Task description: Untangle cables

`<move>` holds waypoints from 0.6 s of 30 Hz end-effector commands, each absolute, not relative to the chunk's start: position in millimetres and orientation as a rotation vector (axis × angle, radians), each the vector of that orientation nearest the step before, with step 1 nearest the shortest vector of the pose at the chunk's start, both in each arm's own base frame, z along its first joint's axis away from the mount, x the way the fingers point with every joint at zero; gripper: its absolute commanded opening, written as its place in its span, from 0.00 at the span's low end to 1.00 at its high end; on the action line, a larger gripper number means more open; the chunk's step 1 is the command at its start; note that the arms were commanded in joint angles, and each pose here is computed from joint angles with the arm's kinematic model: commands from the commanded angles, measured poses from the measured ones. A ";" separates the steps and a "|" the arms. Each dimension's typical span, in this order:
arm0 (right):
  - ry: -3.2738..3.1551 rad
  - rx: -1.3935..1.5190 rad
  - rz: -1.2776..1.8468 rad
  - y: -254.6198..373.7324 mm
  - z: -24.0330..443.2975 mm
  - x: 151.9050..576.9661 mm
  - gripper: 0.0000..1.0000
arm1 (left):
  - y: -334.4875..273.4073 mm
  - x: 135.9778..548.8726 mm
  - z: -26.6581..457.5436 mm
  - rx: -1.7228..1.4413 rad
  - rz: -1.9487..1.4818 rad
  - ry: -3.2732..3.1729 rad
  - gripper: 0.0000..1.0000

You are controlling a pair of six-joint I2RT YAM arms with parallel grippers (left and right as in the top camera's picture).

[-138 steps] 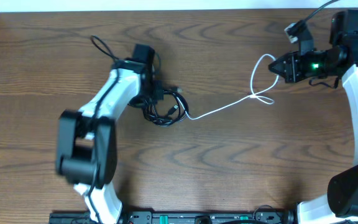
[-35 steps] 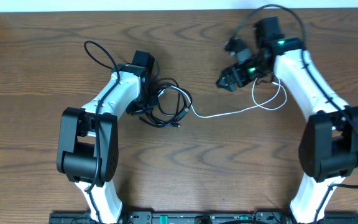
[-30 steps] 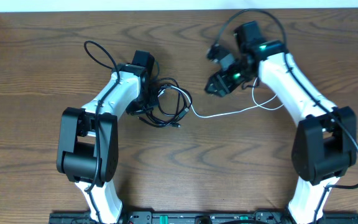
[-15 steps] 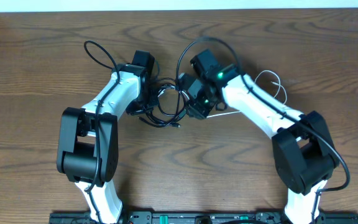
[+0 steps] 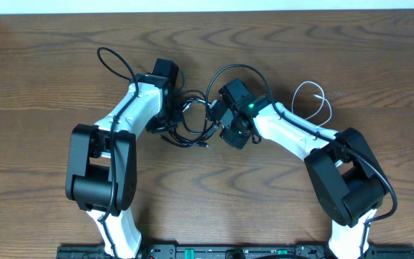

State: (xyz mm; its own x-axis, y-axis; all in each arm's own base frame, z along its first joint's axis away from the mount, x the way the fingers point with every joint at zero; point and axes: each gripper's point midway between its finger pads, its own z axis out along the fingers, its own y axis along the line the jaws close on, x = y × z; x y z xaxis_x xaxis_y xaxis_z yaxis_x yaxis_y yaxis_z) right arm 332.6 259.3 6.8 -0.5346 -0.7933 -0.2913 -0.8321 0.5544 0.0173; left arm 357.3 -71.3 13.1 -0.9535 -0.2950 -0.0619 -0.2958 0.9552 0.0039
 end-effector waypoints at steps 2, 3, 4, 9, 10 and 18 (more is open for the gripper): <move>2.525 -1.359 0.206 260.3 6.1 335.0 0.37 | -70.8 354.3 9.9 -0.465 0.027 3.062 0.13; 2.523 -1.358 0.207 260.6 6.3 335.5 0.37 | -70.8 354.2 9.9 -0.465 0.027 3.062 0.13; 2.520 -1.356 0.207 261.1 6.5 336.1 0.37 | -70.7 354.2 9.9 -0.465 0.028 3.062 0.12; 2.508 -1.347 0.210 263.2 7.6 339.0 0.36 | -70.8 354.5 10.0 -0.465 0.027 3.060 0.13; 2.506 -1.346 0.210 263.4 7.8 339.5 0.35 | -70.8 354.4 10.0 -0.465 0.027 3.061 0.13; 2.502 -1.344 0.209 263.8 8.1 340.4 0.12 | -70.8 354.4 10.0 -0.465 0.027 3.061 0.13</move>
State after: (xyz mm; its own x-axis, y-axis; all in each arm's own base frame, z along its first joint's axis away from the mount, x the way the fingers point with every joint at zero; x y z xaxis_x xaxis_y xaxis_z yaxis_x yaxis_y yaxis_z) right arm 342.2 263.9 9.8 -0.5248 -0.7857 -0.3276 -0.8300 0.5577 -0.0077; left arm 357.3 -71.3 13.1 -0.9535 -0.2950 -0.0619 -0.2958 0.9552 0.0039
